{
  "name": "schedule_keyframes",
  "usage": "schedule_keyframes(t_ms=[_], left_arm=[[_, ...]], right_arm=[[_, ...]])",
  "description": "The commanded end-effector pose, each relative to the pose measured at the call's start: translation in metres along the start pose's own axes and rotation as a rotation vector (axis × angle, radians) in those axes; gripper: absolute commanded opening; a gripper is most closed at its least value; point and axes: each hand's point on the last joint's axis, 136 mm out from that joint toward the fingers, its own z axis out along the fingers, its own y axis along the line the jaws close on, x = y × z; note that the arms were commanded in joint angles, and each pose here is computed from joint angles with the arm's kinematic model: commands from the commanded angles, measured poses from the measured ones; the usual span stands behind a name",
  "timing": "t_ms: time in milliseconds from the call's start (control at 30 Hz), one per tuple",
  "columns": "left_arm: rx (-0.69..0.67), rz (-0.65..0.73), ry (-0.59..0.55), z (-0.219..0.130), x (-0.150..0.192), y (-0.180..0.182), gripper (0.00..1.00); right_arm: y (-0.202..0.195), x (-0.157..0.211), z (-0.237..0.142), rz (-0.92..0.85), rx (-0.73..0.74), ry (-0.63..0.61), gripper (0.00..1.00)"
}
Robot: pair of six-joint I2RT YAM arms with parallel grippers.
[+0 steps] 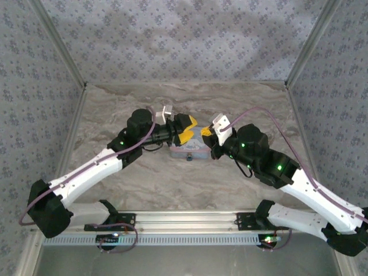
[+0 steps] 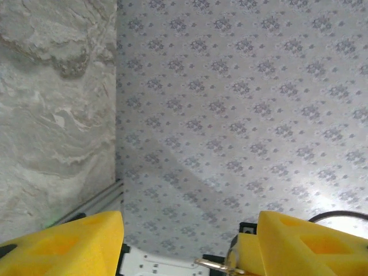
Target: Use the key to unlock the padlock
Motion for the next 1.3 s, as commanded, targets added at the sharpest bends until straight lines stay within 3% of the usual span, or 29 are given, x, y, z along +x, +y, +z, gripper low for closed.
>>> schedule_keyframes(t_ms=[0,400,567,867,967,1100,1133,1233,1267], left_arm=[[0.083,-0.035,0.051,0.004,0.009,-0.032,0.61],[0.135,-0.062,0.139,0.02,0.027,-0.052,0.46],[0.136,-0.062,0.149,0.02,0.029,-0.056,0.28],[0.111,-0.072,0.151,0.023,0.027,-0.047,0.11],[0.108,-0.066,0.146,0.022,0.025,-0.046,0.01],[0.077,-0.044,0.116,0.018,0.018,-0.04,0.0],[0.06,-0.032,0.1,0.015,0.016,-0.037,0.0],[-0.007,0.032,0.034,0.005,0.004,-0.026,0.0],[-0.045,0.058,0.011,0.0,0.0,-0.022,0.0]], right_arm=[[-0.004,-0.011,-0.003,-0.049,0.035,-0.045,0.0],[-0.003,-0.011,0.004,-0.132,0.075,-0.069,0.0],[-0.002,-0.008,0.004,-0.179,0.089,-0.072,0.0],[0.001,-0.004,0.0,-0.239,0.105,-0.058,0.0],[0.001,-0.002,-0.001,-0.257,0.114,-0.046,0.0],[-0.002,0.0,-0.003,-0.239,0.124,-0.037,0.0],[-0.003,0.001,-0.004,-0.226,0.128,-0.035,0.04],[-0.006,0.008,-0.009,-0.157,0.125,-0.004,0.41],[-0.006,0.011,-0.011,-0.131,0.116,0.003,0.47]])
